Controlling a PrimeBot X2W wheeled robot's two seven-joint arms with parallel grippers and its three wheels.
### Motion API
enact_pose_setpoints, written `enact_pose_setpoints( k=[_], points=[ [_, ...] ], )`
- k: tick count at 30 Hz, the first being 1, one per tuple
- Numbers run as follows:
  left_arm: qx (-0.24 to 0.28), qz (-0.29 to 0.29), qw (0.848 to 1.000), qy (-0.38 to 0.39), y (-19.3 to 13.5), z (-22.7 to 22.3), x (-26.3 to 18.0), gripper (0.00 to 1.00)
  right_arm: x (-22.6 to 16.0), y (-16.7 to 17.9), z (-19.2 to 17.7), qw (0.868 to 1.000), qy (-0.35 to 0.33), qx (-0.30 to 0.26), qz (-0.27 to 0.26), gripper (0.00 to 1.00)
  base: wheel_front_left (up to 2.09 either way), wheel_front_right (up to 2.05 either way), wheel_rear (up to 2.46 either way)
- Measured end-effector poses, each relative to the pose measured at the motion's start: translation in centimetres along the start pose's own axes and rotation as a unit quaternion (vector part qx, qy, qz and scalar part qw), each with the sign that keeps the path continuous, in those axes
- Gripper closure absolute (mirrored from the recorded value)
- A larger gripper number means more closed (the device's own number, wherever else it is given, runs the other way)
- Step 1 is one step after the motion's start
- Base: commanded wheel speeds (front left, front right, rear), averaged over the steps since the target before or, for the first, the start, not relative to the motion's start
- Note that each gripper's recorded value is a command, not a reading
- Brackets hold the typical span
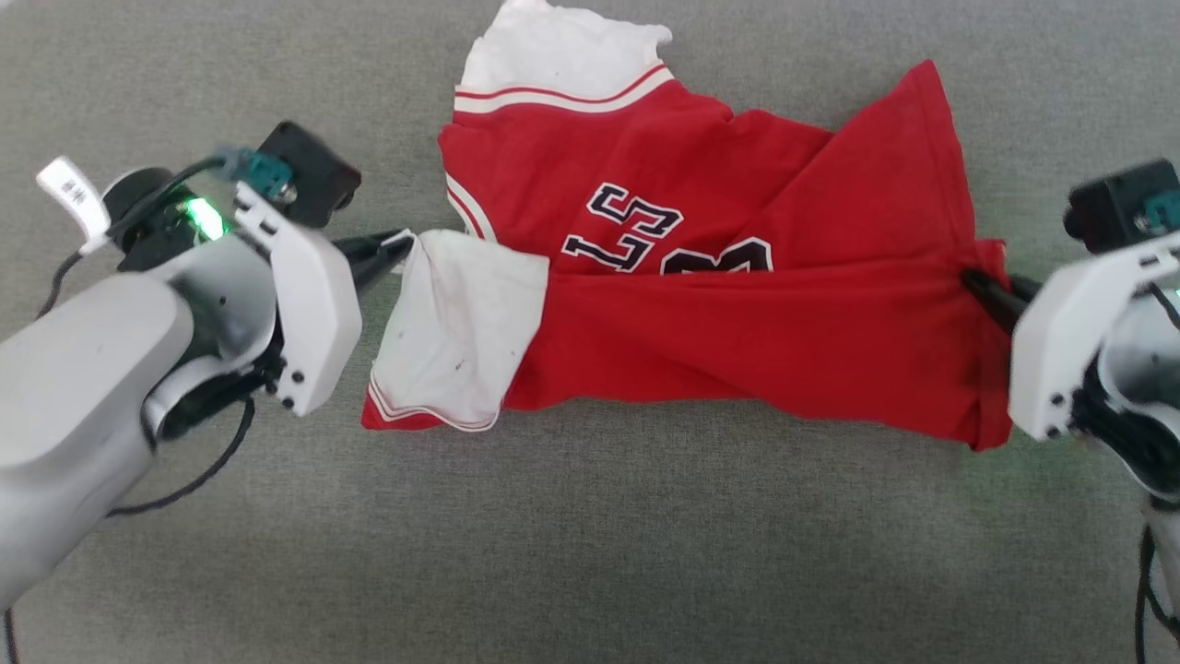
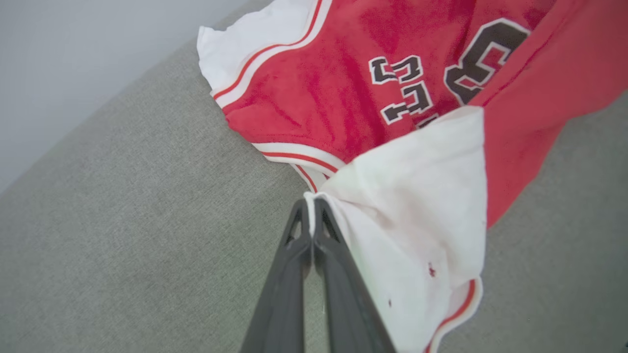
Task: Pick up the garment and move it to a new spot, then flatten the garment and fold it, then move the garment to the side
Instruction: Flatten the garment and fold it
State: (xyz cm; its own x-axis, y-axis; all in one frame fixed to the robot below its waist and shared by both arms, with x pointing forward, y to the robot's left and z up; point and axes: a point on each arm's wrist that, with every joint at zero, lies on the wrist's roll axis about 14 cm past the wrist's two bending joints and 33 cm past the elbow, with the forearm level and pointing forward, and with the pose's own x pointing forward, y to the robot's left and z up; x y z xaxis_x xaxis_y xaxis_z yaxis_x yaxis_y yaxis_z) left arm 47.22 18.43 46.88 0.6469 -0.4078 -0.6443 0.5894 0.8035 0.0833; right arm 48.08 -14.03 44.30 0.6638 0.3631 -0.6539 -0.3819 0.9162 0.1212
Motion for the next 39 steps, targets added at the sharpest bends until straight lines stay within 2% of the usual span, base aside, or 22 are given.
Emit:
enact_pose_setpoints(
  k=[5, 11, 12, 13, 14, 15, 16, 17, 18, 22, 30, 32, 33, 39],
  points=[
    [-0.021, 0.011, 0.999, 0.031, 1.3, -1.3, 2.7, 1.0, 2.7, -0.5, 0.3, 1.0, 0.001, -0.005, -0.004, 1.0, 0.0, 0.0, 0.0],
    [-0.075, 0.011, 0.994, 0.078, 1.3, -4.0, 5.3, 1.0, 5.6, -0.6, -1.5, 0.999, 0.038, -0.005, -0.002, 1.0, 0.0, 0.0, 0.0],
    [-0.086, 0.011, 0.993, 0.083, 1.3, -4.4, 5.5, 0.96, 5.9, -0.5, -1.6, 0.999, 0.042, -0.008, 0.0, 1.0, 0.0, 0.0, 0.0],
    [-0.1, 0.01, 0.991, 0.09, 1.2, -4.7, 5.7, 0.8, 6.2, -0.5, -1.6, 0.999, 0.043, -0.009, 0.0, 1.0, 0.0, 0.0, 0.0],
    [-0.11, 0.011, 0.989, 0.095, 1.3, -4.9, 5.8, 0.64, 6.4, -0.4, -1.5, 0.999, 0.043, -0.012, 0.002, 0.79, 0.0, 0.0, 0.0],
    [-0.12, 0.013, 0.988, 0.098, 1.5, -5.1, 5.9, 0.52, 6.6, -0.4, -1.4, 0.999, 0.042, -0.011, 0.003, 0.67, 0.0, 0.0, 0.0],
    [-0.13, 0.016, 0.986, 0.099, 1.8, -5.2, 5.9, 0.08, 6.8, -0.4, -1.3, 0.999, 0.041, -0.011, 0.003, 0.56, 0.0, 0.0, 0.0],
    [-0.134, 0.019, 0.986, 0.102, 2.0, -5.3, 5.8, 0.0, 6.9, -0.4, -1.2, 0.999, 0.04, -0.015, 0.004, 0.17, 0.0, 0.0, 0.0],
    [-0.141, 0.02, 0.985, 0.099, 2.1, -5.0, 5.8, 0.0, 6.9, -0.4, -1.0, 0.999, 0.036, -0.017, 0.004, 0.0, 0.0, 0.0, 0.0],
    [-0.149, 0.027, 0.984, 0.094, 3.0, -4.1, 5.0, 0.0, 6.7, -0.5, -0.1, 1.0, 0.014, -0.023, 0.004, 0.0, 0.0, 0.0, 0.0],
    [-0.158, 0.049, 0.983, 0.077, 4.8, -2.9, 2.1, 0.0, 4.2, -1.1, 4.4, 0.995, -0.102, -0.015, -0.003, 0.0, 0.0, 0.0, 0.0],
    [-0.164, 0.052, 0.982, 0.076, 4.8, -2.7, 1.3, 0.0, 3.2, -1.4, 5.6, 0.99, -0.136, -0.014, -0.01, 0.0, 0.0, 0.0, 0.0],
    [-0.168, 0.052, 0.981, 0.077, 4.5, -2.8, 0.5, 0.0, 2.2, -1.3, 6.5, 0.986, -0.168, -0.012, -0.015, 0.0, 0.0, 0.0, 0.0],
    [-0.183, 0.04, 0.978, 0.096, 1.7, -4.0, -1.6, 0.0, -1.3, -1.6, 8.7, 0.965, -0.261, -0.002, -0.039, 0.0, 0.0, 0.0, 0.0]
  ],
)
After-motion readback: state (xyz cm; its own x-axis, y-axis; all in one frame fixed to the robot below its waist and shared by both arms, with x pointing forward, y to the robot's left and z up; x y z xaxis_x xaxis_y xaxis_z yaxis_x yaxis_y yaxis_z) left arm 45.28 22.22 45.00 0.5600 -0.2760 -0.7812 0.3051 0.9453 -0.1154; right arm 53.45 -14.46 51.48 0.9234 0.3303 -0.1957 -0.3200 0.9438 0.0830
